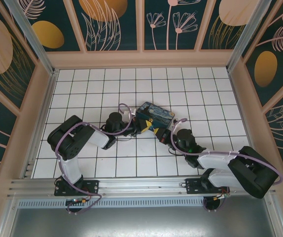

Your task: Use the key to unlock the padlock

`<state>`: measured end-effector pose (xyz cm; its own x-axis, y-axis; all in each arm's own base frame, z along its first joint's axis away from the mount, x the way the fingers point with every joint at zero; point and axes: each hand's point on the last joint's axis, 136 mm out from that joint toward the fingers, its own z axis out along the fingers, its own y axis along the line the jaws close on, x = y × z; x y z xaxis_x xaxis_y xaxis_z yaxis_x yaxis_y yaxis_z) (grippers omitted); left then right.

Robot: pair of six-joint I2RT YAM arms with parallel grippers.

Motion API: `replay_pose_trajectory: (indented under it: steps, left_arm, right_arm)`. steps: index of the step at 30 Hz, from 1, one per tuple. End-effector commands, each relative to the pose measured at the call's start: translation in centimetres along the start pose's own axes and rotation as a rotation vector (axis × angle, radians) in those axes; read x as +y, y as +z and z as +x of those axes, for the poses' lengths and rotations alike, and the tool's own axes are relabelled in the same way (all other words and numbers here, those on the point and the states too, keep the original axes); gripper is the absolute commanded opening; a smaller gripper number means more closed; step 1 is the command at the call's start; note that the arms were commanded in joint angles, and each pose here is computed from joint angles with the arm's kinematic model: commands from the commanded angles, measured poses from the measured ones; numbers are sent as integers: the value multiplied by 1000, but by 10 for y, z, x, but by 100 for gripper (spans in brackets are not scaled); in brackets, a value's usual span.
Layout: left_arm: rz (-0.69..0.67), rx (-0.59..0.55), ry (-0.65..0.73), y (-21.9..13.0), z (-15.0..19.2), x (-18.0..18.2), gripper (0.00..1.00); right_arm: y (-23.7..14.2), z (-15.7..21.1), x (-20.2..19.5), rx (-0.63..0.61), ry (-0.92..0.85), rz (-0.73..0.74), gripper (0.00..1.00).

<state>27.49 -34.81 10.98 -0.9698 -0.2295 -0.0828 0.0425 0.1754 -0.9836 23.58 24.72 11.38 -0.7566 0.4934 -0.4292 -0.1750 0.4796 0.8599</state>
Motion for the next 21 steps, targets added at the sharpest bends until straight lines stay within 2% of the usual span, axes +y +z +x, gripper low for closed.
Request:
replay_pose_trajectory:
  steps: [1, 10, 15, 21]
  left_arm:
    - [66, 69, -18, 3, 16, -21, 0]
    - [159, 90, -120, -1, 20, -35, 0]
    - [163, 89, -109, -1, 18, -40, 0]
    - [135, 79, -105, 1, 16, -34, 0]
  right_arm:
    - [-10, -13, 63, -34, -97, -240, 0]
    - [-29, -17, 62, -74, -204, -246, 0]
    - [-29, -22, 51, -76, -181, -207, 0]
    - [-24, -12, 40, -12, -131, -164, 0]
